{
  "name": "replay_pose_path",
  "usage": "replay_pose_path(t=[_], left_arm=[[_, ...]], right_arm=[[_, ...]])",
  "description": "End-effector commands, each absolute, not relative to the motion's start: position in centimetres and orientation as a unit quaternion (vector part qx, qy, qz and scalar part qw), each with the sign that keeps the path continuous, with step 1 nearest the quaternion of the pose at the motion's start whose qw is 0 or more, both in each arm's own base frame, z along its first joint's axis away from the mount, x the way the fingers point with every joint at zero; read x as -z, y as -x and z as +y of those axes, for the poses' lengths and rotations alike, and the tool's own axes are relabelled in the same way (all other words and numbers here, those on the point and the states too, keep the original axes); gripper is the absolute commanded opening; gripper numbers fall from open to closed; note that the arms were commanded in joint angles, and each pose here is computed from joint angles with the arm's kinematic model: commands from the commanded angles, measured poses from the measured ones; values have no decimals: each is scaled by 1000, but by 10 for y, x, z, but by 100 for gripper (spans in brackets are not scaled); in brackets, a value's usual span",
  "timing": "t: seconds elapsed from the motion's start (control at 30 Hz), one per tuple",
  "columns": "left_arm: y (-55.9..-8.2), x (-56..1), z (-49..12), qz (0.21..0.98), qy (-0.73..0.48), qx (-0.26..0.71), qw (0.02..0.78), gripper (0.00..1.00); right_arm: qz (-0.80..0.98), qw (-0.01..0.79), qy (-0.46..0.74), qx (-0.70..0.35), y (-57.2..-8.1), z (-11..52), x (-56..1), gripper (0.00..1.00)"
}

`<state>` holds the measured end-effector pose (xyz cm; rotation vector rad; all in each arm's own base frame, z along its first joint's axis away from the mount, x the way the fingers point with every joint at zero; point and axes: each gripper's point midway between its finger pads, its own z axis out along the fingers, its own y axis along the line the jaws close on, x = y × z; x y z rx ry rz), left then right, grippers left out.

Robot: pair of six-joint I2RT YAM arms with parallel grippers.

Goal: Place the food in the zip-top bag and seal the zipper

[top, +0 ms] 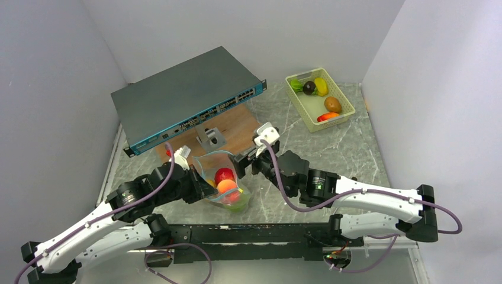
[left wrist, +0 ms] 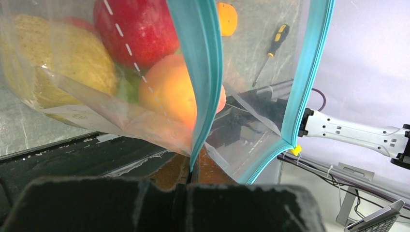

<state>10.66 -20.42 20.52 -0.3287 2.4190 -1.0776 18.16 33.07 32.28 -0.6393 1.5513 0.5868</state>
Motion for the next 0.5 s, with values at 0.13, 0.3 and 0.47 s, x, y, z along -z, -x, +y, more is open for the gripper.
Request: replay_pose_path(t=[0.13,0.3,0.47], left_arm=[[-106,-208,-202,880,131,393,232,0],[-106,-206,-203,882,130,391,230,0],[-106,-206,-206,884,125,389,227,0]], right_arm=[[685,711,54,-145,-239,257,-339,100],[717,686,-22,-123,-281,215,-313,100],[722,675,-121,-91,-323,155,-291,100]])
